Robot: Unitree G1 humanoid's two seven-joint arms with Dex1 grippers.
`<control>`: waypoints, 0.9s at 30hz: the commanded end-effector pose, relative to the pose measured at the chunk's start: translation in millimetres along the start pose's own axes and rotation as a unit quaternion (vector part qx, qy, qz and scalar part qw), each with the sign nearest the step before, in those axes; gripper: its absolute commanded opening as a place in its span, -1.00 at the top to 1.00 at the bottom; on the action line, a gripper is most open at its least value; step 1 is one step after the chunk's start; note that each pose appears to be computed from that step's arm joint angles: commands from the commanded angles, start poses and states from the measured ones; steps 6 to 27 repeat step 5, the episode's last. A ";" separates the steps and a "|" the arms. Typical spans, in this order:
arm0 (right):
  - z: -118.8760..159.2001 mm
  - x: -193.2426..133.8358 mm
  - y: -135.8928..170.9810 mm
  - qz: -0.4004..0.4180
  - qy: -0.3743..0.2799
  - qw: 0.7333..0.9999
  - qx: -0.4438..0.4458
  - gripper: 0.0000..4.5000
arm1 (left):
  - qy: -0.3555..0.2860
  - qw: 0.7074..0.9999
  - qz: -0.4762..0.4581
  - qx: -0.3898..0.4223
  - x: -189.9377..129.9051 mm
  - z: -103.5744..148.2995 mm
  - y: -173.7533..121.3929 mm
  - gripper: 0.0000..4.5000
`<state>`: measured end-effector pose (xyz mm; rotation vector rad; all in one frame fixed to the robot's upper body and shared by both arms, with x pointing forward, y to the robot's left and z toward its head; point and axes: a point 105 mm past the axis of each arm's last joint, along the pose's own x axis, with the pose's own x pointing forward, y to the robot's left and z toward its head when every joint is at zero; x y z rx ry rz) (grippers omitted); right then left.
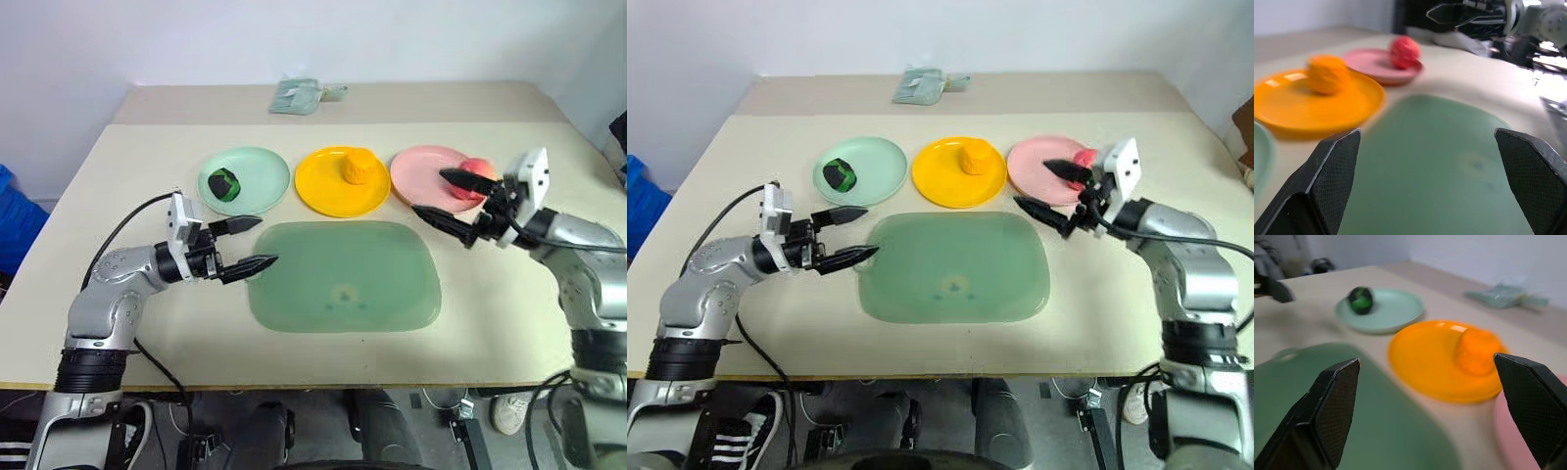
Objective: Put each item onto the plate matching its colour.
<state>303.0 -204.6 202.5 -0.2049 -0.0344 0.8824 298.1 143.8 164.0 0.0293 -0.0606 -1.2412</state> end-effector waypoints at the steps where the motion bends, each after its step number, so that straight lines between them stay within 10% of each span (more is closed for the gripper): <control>1: 10.7 -15.3 21.3 0.024 0.010 0.999 -0.043 -0.98 | -0.011 1.000 -0.007 0.027 3.5 8.5 1.0 -1.00; 27: -7.7 -22.0 46.8 0.058 0.042 0.997 -0.024 -0.98 | -0.018 0.999 -0.016 0.028 0.0 15.6 3.6 -1.00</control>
